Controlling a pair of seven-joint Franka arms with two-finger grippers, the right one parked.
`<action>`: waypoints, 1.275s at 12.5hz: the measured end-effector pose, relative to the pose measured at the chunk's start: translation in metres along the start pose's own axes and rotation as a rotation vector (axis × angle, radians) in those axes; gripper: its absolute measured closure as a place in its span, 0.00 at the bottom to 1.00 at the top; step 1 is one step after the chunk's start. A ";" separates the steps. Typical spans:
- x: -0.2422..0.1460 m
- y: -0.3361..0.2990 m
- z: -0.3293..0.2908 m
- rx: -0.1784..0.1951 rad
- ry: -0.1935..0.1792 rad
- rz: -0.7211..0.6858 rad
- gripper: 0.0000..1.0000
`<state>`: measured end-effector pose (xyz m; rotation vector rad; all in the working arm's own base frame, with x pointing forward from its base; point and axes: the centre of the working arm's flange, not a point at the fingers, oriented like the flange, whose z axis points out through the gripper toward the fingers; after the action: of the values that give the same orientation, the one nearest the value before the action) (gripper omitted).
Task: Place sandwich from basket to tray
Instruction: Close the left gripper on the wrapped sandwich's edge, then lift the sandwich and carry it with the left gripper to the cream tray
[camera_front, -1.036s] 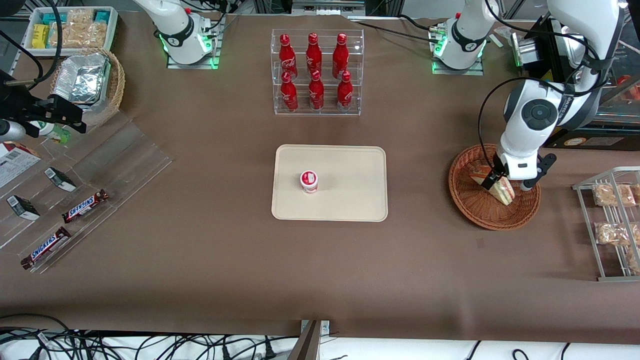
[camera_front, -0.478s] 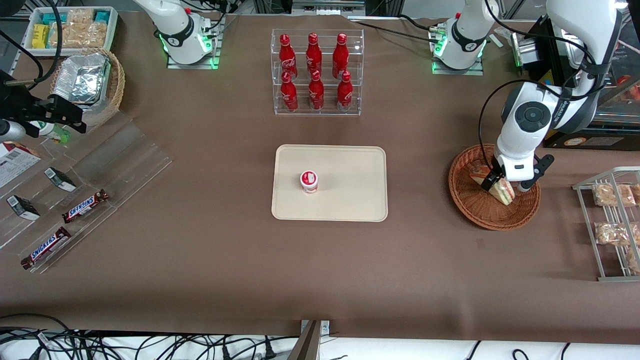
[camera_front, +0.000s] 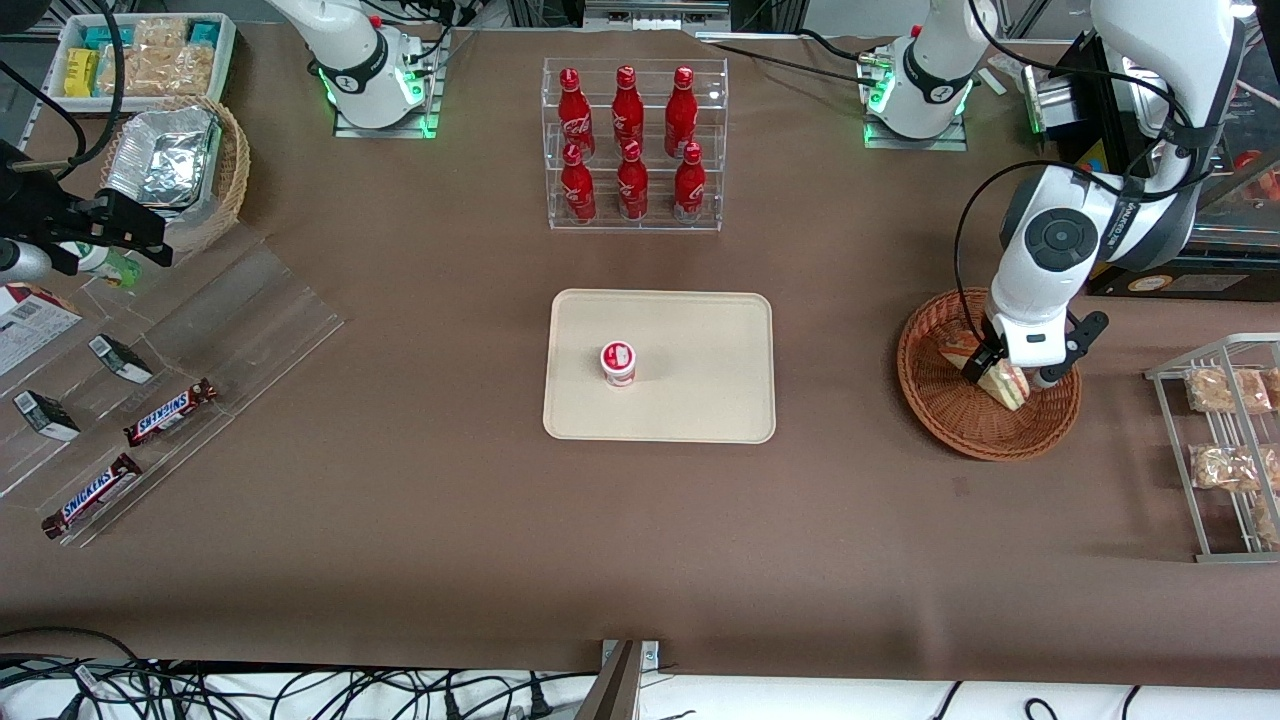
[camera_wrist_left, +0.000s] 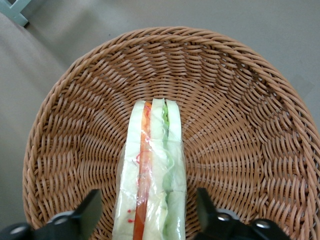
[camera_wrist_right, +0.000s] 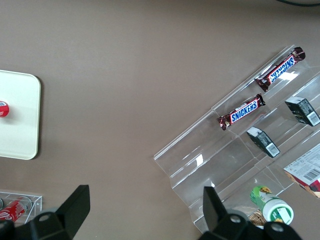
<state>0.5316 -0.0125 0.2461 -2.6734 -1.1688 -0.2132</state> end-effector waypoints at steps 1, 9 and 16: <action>0.000 0.000 0.001 0.002 -0.001 -0.005 0.33; 0.003 0.013 -0.015 0.048 -0.012 0.037 0.62; 0.067 0.049 -0.175 -0.028 -0.245 0.581 0.62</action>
<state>0.6047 -0.0415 0.4229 -2.9839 -0.3934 0.1995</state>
